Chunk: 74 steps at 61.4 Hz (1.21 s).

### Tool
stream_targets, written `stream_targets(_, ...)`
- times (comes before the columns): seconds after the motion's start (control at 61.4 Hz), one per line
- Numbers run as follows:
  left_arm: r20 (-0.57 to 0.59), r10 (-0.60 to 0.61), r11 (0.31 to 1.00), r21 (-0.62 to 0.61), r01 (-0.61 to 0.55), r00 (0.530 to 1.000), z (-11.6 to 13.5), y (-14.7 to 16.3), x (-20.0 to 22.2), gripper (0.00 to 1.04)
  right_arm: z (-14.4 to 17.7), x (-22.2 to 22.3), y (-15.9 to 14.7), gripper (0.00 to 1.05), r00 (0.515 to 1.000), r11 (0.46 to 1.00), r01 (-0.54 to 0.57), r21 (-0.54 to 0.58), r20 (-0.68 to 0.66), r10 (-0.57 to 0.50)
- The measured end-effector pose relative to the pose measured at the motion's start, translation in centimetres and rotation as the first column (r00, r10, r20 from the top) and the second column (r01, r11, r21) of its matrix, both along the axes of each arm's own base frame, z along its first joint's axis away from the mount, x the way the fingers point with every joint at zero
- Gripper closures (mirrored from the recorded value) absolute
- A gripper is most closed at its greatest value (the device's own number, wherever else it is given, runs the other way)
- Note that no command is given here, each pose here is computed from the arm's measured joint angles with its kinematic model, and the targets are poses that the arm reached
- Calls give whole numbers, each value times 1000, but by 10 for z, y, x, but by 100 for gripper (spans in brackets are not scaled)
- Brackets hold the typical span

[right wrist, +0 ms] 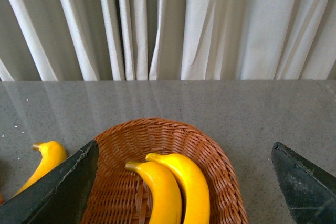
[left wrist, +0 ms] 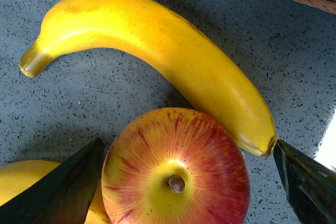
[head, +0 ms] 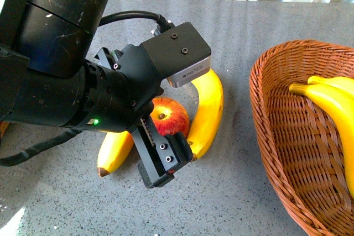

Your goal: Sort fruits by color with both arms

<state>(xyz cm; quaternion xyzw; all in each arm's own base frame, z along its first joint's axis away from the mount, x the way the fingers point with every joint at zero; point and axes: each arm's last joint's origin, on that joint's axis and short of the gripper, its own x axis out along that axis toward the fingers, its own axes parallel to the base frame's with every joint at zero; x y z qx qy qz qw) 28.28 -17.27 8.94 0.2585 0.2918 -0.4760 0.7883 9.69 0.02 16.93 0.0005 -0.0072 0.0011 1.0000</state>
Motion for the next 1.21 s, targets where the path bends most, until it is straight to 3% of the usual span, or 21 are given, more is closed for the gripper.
stream_targets(0.472, -18, 28, 1000, 13, -28, 999, -10, -5, 4, 9, 0, 0, 0, 9, 1000, 1000, 0, 0, 0, 0)
stream_targets(0.603, -20, 38, 999, 9, -38, 999, -10, -6, 4, 27, 0, 0, 0, 9, 1000, 1000, 0, 0, 0, 0)
stream_targets(0.814, -25, 46, 999, 1, -46, 999, -9, -7, 4, 33, 0, 0, 0, 9, 1000, 1000, 0, 0, 0, 0)
stream_targets(1.026, 13, 40, 998, -50, -39, 999, 15, -4, -8, 34, 0, 0, 0, 9, 1000, 1000, 0, 0, 0, 0)
stream_targets(1.205, 76, 109, 986, -134, -99, 991, 49, 21, -18, 34, 0, 0, 0, 9, 1000, 1000, 0, 0, 0, 0)
